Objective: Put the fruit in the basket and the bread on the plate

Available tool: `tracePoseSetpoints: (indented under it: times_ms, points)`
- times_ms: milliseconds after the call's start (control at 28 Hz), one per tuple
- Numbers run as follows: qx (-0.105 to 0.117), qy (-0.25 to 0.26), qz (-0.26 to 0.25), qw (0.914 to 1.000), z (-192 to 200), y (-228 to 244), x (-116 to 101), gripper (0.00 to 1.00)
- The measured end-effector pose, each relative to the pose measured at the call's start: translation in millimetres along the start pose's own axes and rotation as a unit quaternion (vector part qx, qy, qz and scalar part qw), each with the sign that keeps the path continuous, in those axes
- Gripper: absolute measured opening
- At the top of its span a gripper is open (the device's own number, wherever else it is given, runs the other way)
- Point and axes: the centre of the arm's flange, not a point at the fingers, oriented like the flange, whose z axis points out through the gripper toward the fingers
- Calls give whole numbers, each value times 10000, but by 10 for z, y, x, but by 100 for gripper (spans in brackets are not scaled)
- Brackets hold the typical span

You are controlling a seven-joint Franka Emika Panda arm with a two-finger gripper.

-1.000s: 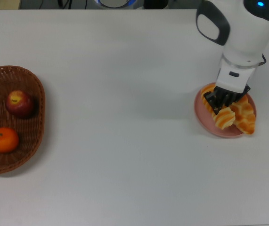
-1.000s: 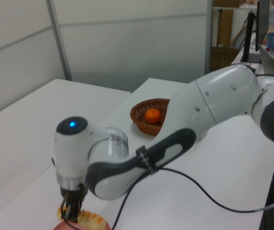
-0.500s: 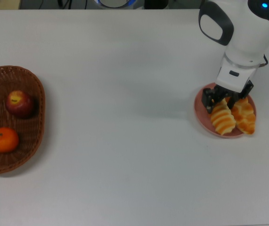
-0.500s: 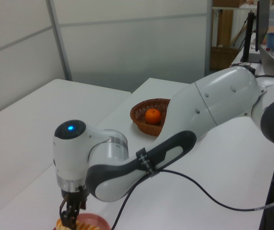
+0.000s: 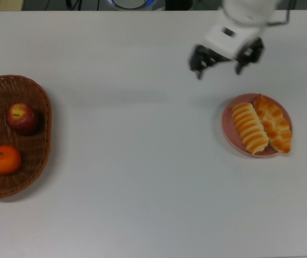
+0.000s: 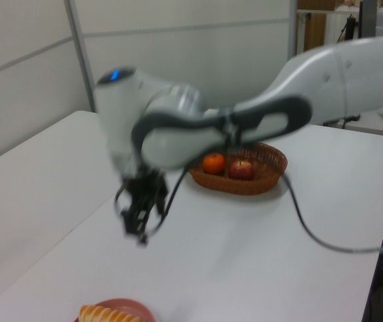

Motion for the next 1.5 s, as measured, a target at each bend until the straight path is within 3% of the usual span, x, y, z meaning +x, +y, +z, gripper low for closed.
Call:
tracePoseSetpoints:
  times_ms: [250,429,607,1500]
  points:
    - [-82,-225,825,9963,-503,1459,-304,100]
    - [-97,-321,1291,9911,-501,2360,-457,100]
    - [-92,-415,1648,9854,-412,2899,-580,100]
    - [-76,-524,1430,9883,-294,3012,-579,100]
